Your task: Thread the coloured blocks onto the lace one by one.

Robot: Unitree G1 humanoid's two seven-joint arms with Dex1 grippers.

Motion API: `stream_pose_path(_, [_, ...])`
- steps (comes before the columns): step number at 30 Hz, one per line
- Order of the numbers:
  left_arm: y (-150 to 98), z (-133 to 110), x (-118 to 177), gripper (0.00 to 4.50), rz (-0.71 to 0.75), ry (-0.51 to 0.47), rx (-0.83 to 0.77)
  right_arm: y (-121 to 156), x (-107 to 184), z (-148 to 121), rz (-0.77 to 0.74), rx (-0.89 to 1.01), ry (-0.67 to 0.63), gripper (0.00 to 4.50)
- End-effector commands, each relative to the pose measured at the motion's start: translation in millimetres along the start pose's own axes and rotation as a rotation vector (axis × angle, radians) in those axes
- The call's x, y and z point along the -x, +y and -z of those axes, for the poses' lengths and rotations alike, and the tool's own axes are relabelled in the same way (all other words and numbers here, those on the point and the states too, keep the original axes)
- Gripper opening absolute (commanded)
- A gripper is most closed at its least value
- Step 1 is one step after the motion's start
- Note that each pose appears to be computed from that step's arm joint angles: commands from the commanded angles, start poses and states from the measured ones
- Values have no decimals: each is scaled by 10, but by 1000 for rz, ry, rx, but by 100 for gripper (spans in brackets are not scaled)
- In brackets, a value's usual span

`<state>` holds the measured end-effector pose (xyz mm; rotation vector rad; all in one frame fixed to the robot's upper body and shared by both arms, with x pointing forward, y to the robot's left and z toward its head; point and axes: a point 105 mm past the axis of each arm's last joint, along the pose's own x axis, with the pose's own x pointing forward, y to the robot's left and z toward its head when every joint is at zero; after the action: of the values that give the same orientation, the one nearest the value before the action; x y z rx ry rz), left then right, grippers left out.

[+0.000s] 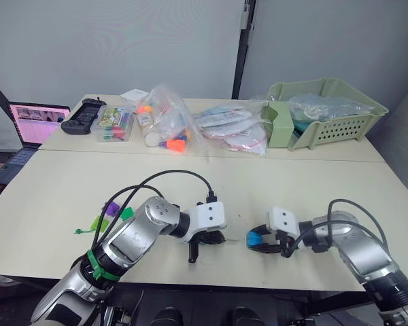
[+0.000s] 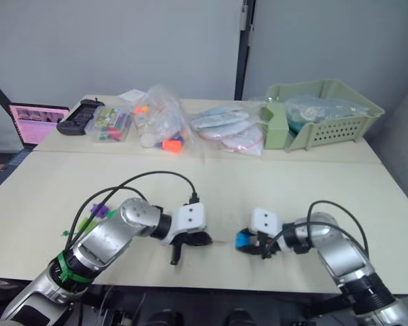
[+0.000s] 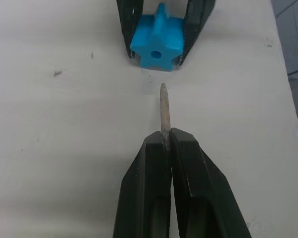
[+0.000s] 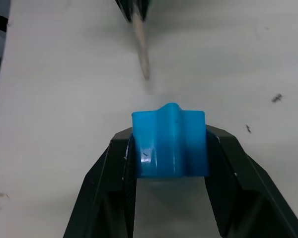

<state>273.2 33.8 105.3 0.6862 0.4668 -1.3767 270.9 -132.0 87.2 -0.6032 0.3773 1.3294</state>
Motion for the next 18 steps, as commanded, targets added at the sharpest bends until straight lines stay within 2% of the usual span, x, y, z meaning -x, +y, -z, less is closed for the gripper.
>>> stream_pose_path(1, [19,-69,24,0,-37,54,-31,47,-32,-29,-9,19,38,136])
stream_pose_path(18, [1,-214,-64,0,-29,43,-35,78,-134,-84,-33,33,67,136])
